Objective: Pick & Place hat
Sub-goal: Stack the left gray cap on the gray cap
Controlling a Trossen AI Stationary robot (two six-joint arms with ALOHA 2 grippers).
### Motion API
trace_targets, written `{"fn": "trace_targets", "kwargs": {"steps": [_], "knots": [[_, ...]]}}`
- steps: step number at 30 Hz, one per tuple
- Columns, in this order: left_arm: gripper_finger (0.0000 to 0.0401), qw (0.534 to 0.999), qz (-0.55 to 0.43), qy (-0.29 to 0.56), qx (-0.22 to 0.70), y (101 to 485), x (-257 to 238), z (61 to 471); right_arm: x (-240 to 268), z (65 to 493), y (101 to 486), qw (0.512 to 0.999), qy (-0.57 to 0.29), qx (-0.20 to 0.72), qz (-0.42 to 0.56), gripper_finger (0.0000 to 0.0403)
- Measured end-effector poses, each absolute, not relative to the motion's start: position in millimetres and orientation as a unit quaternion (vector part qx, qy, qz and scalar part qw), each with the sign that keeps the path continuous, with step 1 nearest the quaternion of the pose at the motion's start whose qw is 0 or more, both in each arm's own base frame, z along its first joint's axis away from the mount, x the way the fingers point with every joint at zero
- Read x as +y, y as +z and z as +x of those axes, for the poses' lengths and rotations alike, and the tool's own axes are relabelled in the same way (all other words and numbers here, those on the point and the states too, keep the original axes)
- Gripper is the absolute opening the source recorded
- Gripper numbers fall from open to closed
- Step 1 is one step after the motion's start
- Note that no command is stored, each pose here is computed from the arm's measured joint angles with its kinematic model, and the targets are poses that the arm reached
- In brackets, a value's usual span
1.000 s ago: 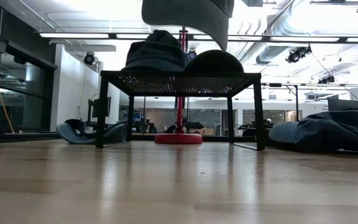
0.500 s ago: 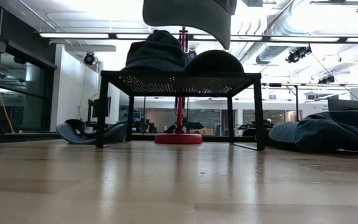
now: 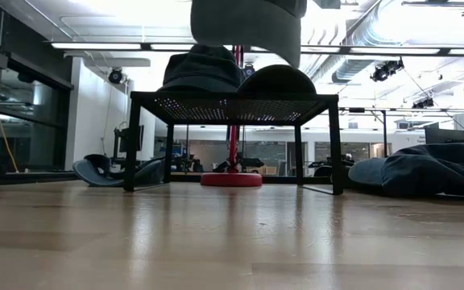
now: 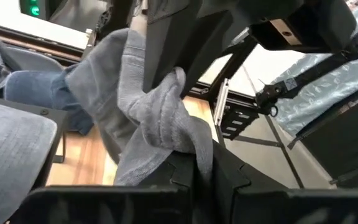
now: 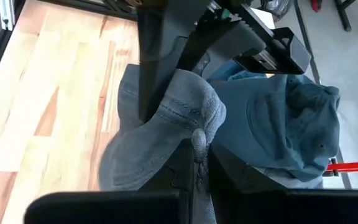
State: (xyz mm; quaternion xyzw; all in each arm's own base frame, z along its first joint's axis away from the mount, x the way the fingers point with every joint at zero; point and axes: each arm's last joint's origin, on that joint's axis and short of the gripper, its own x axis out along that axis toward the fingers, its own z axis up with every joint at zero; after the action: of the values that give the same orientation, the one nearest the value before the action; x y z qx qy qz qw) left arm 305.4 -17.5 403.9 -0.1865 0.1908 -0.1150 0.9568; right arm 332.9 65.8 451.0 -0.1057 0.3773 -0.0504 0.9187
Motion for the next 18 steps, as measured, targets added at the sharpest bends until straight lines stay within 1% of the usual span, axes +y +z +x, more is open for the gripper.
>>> {"fn": "trace_targets", "kwargs": {"steps": [6, 11, 14, 18], "knots": [[0.0080, 0.960, -0.173, -0.128, 0.178, 411.7, -17.7, 296.9, 65.8, 329.4, 454.0, 0.923, -0.061, 0.371, -0.083, 0.0017], [0.0121, 0.964, -0.170, -0.124, 0.164, 424.1, -16.7, 278.5, 65.8, 315.0, 466.2, 0.931, -0.073, 0.351, -0.074, 0.0017], [0.0130, 0.968, -0.158, -0.128, 0.148, 432.0, -16.4, 268.1, 64.4, 305.7, 472.9, 0.934, -0.077, 0.342, -0.071, 0.0017], [0.0130, 0.971, -0.154, -0.119, 0.142, 439.4, -15.3, 252.7, 60.9, 290.3, 483.6, 0.939, -0.080, 0.329, -0.066, 0.0017]]}}
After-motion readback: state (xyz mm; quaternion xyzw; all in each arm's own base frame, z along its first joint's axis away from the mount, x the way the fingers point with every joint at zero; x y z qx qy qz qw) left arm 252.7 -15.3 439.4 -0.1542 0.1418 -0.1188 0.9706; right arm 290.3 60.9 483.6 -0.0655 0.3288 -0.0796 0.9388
